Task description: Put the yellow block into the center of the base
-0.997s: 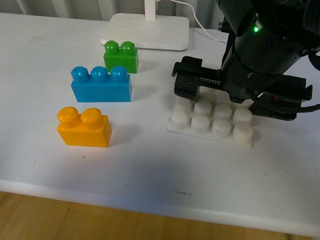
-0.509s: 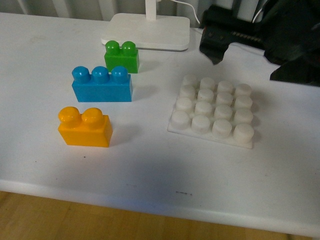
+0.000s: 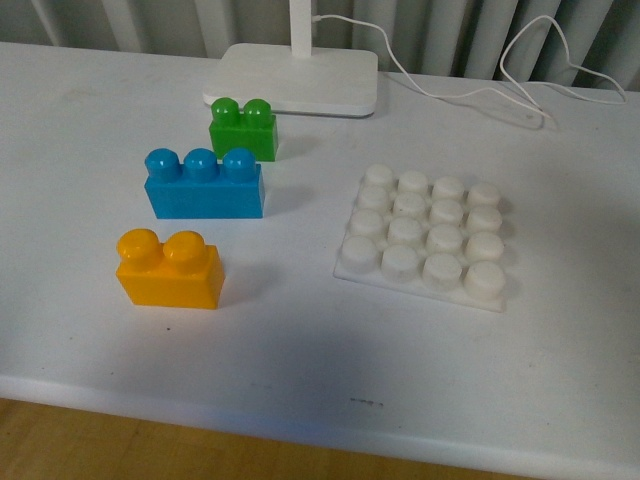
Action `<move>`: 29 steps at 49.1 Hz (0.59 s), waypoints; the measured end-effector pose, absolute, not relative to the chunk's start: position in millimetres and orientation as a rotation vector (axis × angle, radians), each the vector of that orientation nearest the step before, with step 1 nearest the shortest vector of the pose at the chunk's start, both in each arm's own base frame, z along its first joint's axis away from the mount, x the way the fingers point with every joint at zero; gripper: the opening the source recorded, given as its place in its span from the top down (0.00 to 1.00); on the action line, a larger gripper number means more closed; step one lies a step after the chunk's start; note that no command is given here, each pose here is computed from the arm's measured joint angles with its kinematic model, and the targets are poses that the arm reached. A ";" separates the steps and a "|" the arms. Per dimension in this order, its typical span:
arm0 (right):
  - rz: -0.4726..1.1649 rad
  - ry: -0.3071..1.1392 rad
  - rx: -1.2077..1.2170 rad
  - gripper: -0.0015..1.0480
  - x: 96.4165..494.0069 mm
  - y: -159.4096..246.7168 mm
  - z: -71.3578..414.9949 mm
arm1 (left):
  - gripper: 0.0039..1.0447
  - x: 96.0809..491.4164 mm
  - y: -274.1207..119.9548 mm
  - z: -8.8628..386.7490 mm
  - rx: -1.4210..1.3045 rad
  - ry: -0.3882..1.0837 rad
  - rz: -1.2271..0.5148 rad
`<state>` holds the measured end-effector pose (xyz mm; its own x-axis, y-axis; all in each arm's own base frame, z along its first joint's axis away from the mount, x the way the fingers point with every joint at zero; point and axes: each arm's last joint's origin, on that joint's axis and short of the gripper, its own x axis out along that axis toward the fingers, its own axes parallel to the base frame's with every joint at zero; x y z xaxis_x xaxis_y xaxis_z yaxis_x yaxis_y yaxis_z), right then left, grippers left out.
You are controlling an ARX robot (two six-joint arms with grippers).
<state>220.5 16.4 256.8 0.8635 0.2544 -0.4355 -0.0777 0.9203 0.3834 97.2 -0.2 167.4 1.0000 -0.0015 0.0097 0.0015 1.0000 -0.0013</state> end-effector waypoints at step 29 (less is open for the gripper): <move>-0.004 0.013 0.012 0.82 156.0 -0.6 208.5 | 0.06 97.2 -0.2 167.4 -0.001 -0.009 -0.002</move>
<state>156.0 -0.6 208.5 0.9999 -0.0038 -0.0128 0.0040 0.9999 0.0120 97.2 -0.2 167.4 1.0000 -0.0019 0.0093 0.0019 1.0000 -0.0013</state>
